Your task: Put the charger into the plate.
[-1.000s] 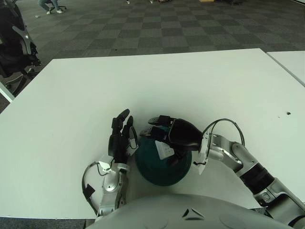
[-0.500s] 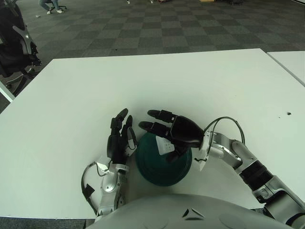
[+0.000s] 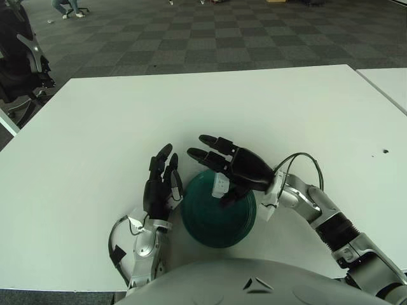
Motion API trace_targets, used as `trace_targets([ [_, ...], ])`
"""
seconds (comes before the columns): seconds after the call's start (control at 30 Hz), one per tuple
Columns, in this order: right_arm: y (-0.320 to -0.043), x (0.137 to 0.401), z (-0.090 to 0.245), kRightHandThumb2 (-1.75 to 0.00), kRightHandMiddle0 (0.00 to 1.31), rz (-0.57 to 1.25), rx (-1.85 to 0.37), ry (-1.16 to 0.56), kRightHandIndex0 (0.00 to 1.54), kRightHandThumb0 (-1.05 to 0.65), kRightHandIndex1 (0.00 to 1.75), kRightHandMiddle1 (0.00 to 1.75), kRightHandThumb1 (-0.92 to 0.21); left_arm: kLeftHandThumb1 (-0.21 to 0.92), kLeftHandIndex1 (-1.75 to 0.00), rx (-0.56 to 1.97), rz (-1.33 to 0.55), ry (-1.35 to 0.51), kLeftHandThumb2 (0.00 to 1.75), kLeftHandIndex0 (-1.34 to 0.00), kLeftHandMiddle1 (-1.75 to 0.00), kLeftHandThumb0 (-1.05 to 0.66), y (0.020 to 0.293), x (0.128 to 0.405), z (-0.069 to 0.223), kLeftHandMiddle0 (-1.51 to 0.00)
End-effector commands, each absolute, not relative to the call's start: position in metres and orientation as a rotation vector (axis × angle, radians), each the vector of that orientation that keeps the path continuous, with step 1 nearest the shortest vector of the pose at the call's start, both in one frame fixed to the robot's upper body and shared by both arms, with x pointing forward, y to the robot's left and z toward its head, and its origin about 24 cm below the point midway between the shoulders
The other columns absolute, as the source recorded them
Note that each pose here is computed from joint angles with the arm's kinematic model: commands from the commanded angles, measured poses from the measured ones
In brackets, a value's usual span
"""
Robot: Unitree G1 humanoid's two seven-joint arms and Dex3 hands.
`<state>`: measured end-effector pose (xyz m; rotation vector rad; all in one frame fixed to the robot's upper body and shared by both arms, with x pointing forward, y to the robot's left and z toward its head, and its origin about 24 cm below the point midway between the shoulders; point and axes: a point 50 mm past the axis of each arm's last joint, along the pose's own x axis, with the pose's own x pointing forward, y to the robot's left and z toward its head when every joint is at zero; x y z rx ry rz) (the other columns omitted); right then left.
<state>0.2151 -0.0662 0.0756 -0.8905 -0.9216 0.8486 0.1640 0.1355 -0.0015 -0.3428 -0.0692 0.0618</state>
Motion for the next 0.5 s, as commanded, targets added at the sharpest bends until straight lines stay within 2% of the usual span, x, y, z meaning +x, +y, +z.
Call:
trace_targets([
  [0.0, -0.0663, 0.2199, 0.0834, -0.9, 0.0, 0.8, -0.862, -0.933, 0.0, -1.05, 0.0, 0.0, -0.92, 0.92, -0.57, -0.333, 0.07, 0.008, 0.86, 0.0, 0.0, -0.84, 0.1357, 0.1585, -0.0122, -0.22],
  [0.2, -0.0685, 0.2228, 0.0835, -0.89, 0.0, 0.774, -0.861, -0.927, 0.0, -1.05, 0.0, 0.0, -0.92, 0.92, -0.63, -0.317, 0.093, 0.022, 0.86, 0.0, -0.01, -0.86, 0.1376, 0.1586, -0.0135, -0.23],
  [0.47, -0.0732, 0.2249, 0.0867, -0.89, 0.0, 0.777, -0.858, -0.908, 0.0, -1.05, 0.0, 0.0, -0.92, 0.92, -0.81, -0.347, 0.086, 0.019, 0.87, 0.0, 0.0, -0.89, 0.1386, 0.1617, -0.0131, -0.24],
])
